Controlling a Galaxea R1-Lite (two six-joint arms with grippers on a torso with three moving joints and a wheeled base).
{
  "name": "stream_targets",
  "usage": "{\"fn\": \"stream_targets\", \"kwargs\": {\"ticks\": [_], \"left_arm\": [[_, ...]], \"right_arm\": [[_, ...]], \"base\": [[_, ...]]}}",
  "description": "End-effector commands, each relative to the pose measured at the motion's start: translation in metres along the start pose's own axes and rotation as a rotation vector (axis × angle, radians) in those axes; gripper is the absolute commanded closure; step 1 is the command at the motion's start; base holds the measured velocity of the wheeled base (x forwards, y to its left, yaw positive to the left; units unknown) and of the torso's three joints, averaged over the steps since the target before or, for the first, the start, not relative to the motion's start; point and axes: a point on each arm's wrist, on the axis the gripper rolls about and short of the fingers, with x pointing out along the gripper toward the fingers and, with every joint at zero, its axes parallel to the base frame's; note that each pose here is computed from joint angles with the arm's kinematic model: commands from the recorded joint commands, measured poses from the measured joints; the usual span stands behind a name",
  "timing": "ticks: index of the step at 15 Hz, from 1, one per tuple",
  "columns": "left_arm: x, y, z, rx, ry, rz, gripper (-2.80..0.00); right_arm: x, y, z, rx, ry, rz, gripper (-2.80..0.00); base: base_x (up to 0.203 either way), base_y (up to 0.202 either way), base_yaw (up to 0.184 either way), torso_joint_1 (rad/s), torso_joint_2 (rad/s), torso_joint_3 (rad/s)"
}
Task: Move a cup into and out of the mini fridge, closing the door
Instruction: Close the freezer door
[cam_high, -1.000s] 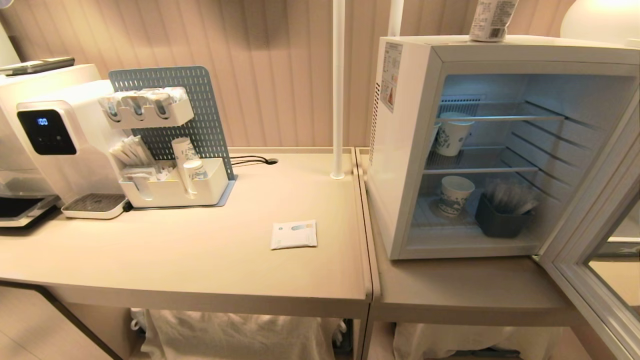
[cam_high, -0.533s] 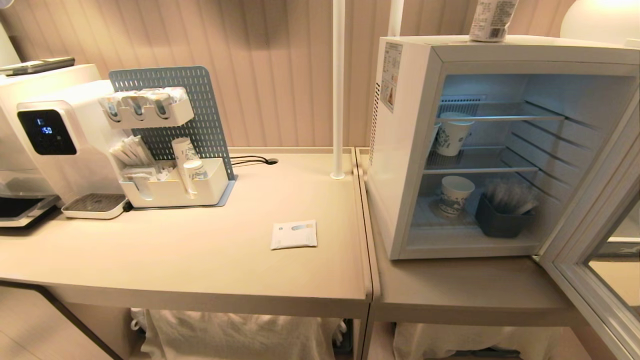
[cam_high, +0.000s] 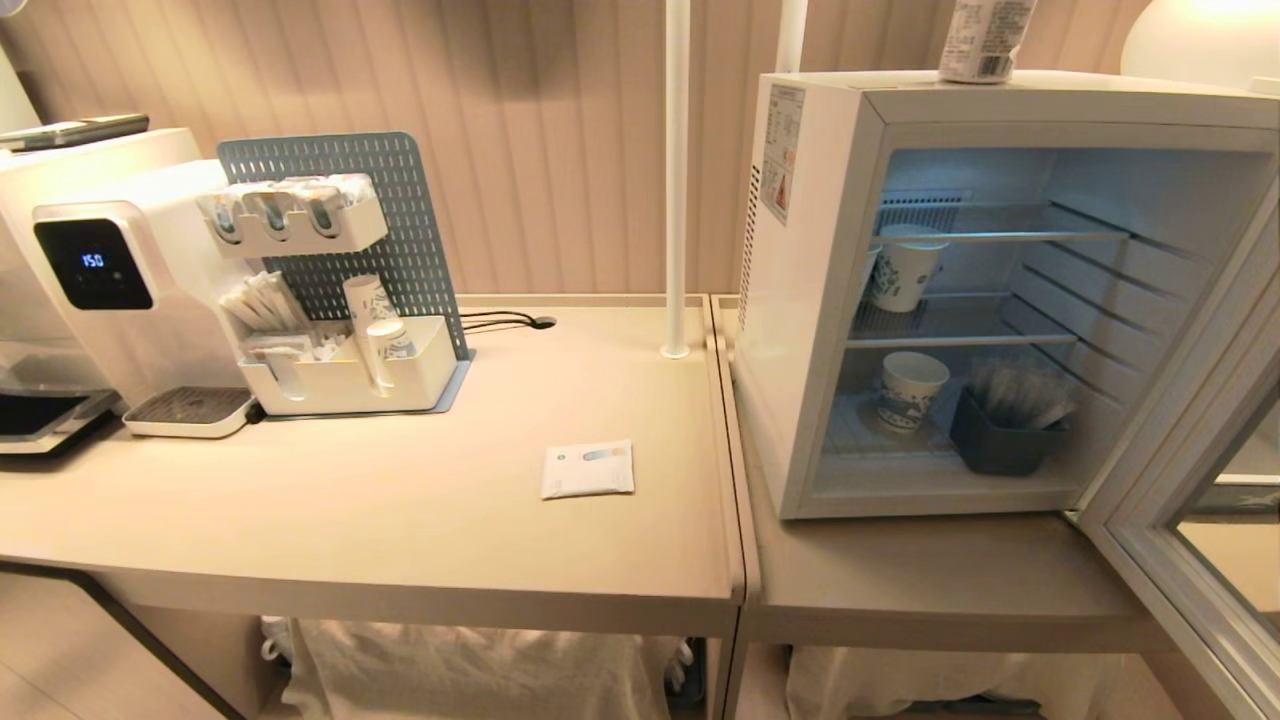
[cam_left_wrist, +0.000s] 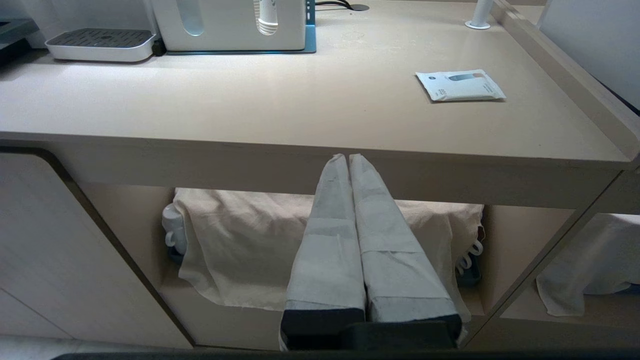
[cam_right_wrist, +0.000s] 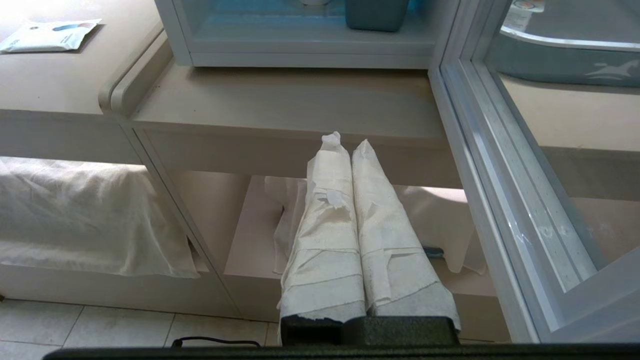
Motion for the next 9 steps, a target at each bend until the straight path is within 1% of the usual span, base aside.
{"fn": "stream_targets", "kwargs": {"ticks": [1,6,7,9], "left_arm": [[0.0001,0.0,0.0,-0.001,0.002,0.001,0.0],[0.0001,0.0,0.0,-0.001,0.002,0.0,0.0],[0.0001,0.0,0.0001,-0.001,0.001,0.0,0.0],[0.0001,0.0,0.0,-0.001,0.002,0.002,0.0]], "right_arm": [[0.0001,0.0001,-0.0004,-0.001,0.007,0.001,0.0],[0.0002,0.0,-0.0005,0.005,0.01,-0.002,0.0],[0.0002,0.0,-0.0005,0.005,0.01,-0.002,0.0],[0.0002,0.0,-0.0005,0.005,0.01,-0.002,0.0]], "base": [[0.0,0.0,0.0,0.0,0.0,0.0],[0.0,0.0,0.0,0.0,0.0,0.0],[-0.127,0.0,0.0,0.002,0.01,0.001],[-0.187,0.0,-0.003,0.004,0.0,-0.001]]}}
